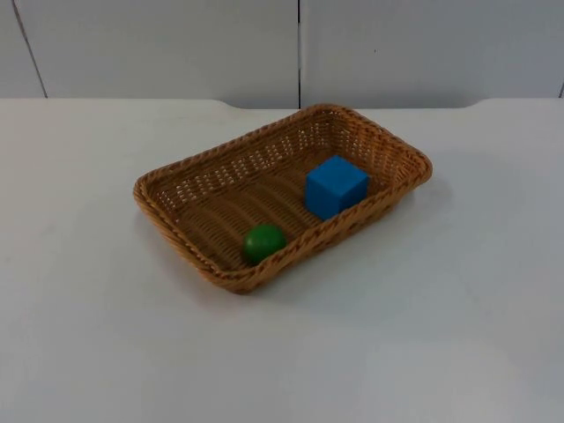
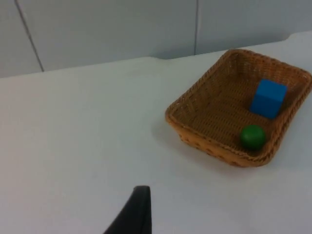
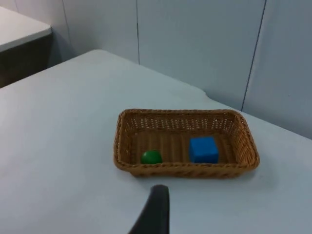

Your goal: Place all geometric objects except the red cube into the basket.

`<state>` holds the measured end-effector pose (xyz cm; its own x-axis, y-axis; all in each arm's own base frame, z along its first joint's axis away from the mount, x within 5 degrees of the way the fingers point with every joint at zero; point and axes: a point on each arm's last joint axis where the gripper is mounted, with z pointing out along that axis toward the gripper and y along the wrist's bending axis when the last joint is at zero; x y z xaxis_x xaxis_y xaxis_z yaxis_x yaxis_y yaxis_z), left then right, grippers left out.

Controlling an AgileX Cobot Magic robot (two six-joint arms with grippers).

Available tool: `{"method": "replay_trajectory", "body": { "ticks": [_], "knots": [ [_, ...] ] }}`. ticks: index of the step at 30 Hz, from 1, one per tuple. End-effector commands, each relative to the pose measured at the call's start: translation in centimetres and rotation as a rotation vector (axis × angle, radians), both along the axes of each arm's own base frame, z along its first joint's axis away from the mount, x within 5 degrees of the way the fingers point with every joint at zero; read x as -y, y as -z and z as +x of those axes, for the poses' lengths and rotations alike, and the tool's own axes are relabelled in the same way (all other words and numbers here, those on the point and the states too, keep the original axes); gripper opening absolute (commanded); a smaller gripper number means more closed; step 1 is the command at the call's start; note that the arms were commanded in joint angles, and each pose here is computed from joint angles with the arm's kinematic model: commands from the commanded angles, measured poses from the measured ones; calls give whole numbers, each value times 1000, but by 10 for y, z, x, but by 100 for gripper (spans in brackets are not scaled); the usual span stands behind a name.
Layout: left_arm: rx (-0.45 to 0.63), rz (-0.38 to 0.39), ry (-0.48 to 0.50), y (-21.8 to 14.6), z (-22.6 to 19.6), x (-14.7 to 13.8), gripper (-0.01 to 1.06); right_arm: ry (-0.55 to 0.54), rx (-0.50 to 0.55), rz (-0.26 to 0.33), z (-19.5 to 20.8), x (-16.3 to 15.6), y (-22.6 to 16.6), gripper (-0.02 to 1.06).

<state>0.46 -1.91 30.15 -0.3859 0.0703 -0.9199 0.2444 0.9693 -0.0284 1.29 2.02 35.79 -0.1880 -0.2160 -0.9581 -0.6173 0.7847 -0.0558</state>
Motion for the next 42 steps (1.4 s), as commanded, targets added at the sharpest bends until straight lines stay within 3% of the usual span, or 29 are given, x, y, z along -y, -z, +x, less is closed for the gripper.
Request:
{"method": "replay_trajectory", "body": {
  "ticks": [1,6,10,15,28,35,42],
  "knots": [
    [-13,0,-37,4,-5,-4,105,3,-9,-10,-8,5,6,78],
    [-22,-4,-134,13,-14,-12,105,19,-2,7,-31,19,14,78],
    [-97,-22,-144,28,-9,-12,105,88,-34,-2,-38,30,22,78],
    [-93,-22,-146,27,-10,-12,105,167,-49,-5,-45,42,29,78],
    [-92,-18,-149,27,-10,-12,105,185,-211,-131,-25,32,75,78],
    [-89,-7,-136,27,-10,-12,105,182,-170,-94,-17,27,79,78],
    [-88,-3,-131,27,-10,-11,105,192,-170,-94,-17,28,79,78]
  ]
}}
